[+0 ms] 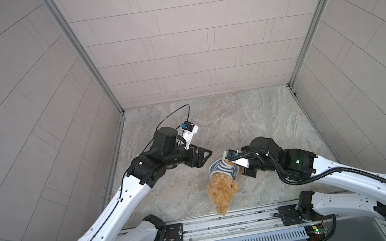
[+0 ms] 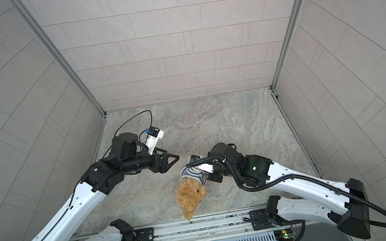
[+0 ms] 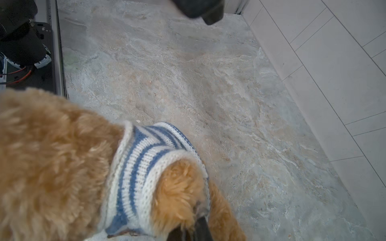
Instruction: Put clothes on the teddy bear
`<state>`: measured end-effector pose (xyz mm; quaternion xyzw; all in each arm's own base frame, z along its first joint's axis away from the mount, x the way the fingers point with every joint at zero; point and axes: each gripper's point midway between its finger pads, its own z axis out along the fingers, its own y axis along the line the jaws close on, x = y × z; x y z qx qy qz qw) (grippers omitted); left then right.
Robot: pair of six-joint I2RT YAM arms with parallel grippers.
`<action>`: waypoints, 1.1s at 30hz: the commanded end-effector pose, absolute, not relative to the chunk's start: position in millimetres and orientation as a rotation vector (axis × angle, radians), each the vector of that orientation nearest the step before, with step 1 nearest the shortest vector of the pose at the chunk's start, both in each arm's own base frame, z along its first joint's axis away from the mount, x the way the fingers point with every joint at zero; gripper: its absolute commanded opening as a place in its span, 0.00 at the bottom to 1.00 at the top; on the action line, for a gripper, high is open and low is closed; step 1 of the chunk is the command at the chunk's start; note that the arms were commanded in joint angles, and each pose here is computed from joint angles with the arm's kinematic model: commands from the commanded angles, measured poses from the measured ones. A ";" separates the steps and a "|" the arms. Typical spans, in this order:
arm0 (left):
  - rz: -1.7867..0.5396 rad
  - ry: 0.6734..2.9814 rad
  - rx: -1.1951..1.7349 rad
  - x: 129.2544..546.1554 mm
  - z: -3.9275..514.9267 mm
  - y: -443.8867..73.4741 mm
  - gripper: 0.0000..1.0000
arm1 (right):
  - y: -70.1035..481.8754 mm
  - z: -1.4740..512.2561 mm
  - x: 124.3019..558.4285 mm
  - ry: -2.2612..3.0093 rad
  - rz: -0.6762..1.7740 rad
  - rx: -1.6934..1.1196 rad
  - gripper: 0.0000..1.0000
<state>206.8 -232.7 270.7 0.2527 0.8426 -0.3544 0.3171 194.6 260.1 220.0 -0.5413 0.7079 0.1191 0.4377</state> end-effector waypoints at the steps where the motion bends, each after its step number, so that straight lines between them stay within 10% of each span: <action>1: -0.968 2.233 0.669 183.7 266.7 -228.5 0.85 | 262.9 235.5 201.7 1.727 0.274 -1.303 0.00; 16: -0.975 2.283 0.604 161.0 234.1 -234.6 0.84 | 261.4 234.5 211.2 1.759 0.266 -1.209 0.00; 33: -0.958 2.383 0.594 173.2 184.1 -257.6 0.61 | 247.5 221.5 245.1 1.909 0.234 -1.011 0.00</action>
